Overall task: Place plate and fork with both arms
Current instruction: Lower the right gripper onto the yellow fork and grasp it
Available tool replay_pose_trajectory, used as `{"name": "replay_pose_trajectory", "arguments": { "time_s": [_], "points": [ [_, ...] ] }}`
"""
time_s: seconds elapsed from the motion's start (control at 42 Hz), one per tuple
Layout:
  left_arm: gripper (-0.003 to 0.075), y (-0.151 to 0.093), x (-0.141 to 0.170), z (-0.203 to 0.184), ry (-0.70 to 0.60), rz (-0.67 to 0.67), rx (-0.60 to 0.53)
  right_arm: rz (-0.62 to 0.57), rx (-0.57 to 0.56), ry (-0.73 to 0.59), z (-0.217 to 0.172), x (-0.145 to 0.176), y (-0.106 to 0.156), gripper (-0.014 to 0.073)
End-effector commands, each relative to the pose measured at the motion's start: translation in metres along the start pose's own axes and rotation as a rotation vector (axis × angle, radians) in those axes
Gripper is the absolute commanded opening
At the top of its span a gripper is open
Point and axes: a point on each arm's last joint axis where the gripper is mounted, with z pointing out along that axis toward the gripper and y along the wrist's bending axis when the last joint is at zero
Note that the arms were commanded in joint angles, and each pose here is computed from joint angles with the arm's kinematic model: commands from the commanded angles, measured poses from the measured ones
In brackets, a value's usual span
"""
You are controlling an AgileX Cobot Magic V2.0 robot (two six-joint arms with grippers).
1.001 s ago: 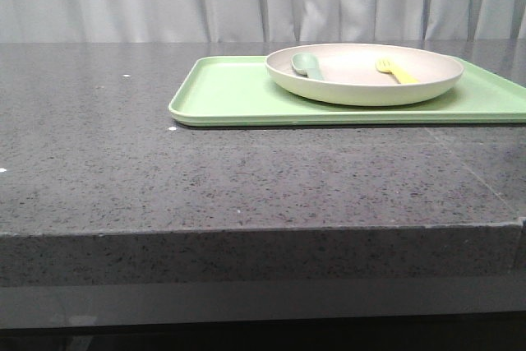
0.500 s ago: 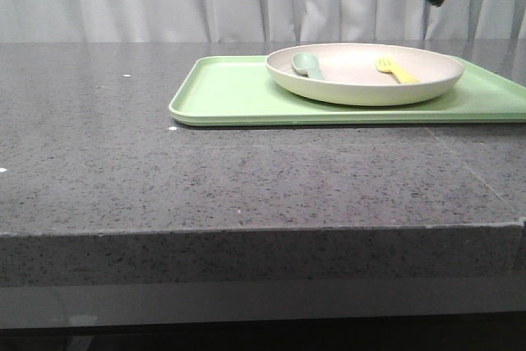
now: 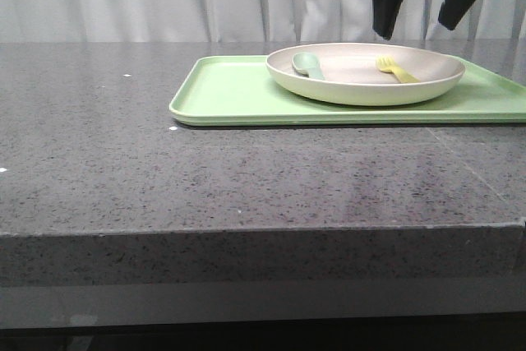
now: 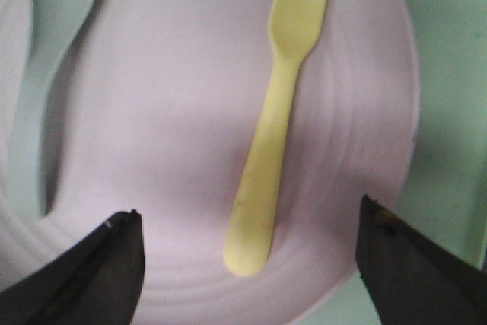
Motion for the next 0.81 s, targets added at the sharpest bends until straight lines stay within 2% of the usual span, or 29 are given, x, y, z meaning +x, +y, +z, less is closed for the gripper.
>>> {"name": "replay_pose_trajectory", "arguments": {
  "time_s": [0.0, 0.214, 0.381, 0.477, 0.667, 0.786],
  "points": [
    [0.0432, 0.0, -0.012, -0.007, -0.096, -0.01, -0.002, 0.018, 0.016, -0.037, -0.022, -0.008, -0.008, 0.0587],
    [0.0432, 0.0, -0.012, -0.007, -0.096, -0.01, -0.002, 0.033, 0.007, -0.007, 0.003, -0.018, -0.01, 0.0496],
    [0.0432, 0.0, -0.012, -0.007, -0.096, -0.01, -0.002, 0.053, 0.0, 0.007, 0.017, -0.02, -0.009, 0.0484],
    [0.0432, 0.0, -0.012, -0.007, -0.096, -0.01, -0.002, 0.058, 0.001, 0.012, 0.022, -0.02, -0.009, 0.0482],
    [0.0432, 0.0, -0.012, -0.007, -0.096, -0.01, -0.002, 0.097, 0.005, 0.007, 0.022, -0.021, -0.016, 0.0397],
    [0.0432, 0.0, -0.012, -0.007, -0.096, -0.01, -0.002, 0.117, -0.02, 0.008, 0.023, -0.022, -0.017, 0.0375]
  ]
}}
